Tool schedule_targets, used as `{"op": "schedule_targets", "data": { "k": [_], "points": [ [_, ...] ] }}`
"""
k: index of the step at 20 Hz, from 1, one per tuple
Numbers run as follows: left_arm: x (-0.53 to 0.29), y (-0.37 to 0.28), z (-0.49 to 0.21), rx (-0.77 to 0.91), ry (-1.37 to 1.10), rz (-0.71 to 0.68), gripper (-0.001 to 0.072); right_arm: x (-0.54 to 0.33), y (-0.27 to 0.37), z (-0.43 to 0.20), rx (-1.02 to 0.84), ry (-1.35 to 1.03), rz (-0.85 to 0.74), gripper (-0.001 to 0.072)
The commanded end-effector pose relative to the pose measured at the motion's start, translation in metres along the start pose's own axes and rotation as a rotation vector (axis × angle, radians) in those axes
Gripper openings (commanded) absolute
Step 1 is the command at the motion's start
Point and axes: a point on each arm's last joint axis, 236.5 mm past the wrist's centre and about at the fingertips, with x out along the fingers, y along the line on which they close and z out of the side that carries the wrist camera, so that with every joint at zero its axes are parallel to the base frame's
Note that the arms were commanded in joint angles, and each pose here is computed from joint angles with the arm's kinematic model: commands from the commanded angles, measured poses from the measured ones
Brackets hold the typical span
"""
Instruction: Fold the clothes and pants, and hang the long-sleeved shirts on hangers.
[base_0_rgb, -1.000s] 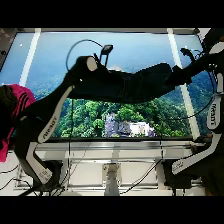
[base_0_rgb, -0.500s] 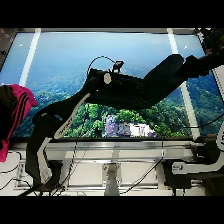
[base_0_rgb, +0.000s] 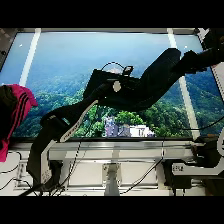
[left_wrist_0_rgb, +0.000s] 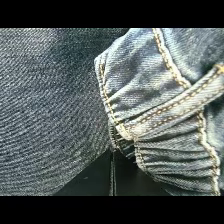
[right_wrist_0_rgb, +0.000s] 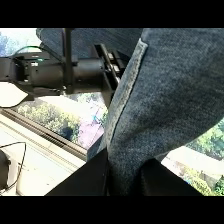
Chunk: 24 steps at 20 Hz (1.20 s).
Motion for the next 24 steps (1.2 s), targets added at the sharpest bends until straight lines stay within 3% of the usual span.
{"op": "schedule_targets", "data": {
  "k": [1,5,11,16,21,24],
  "points": [
    [0.005,-0.004,-0.002,-0.033,0.002,-0.026,0.0013,0.001,-0.001,0.005,-0.003,-0.021,-0.013,0.0046],
    [-0.041,0.019,0.047,-0.026,-0.105,-0.002,0.0013,0.002,-0.027,0.014,0.029,-0.053,-0.108,0.0046],
    [-0.235,0.115,0.164,-0.115,-0.446,0.121,0.0013,0.036,-0.026,0.043,0.057,-0.1,-0.093,0.0045],
    [-0.335,0.174,0.162,-0.177,-0.483,0.209,0.0013,0.114,0.049,0.059,-0.033,-0.082,-0.015,0.0045],
    [-0.347,0.182,0.155,-0.194,-0.464,0.219,0.0013,0.244,0.15,0.033,-0.133,0.008,0.082,0.0043],
    [-0.342,0.176,0.151,-0.19,-0.442,0.21,0.0013,0.315,0.203,0.039,-0.129,-0.113,0.143,0.0044]
  ]
}}
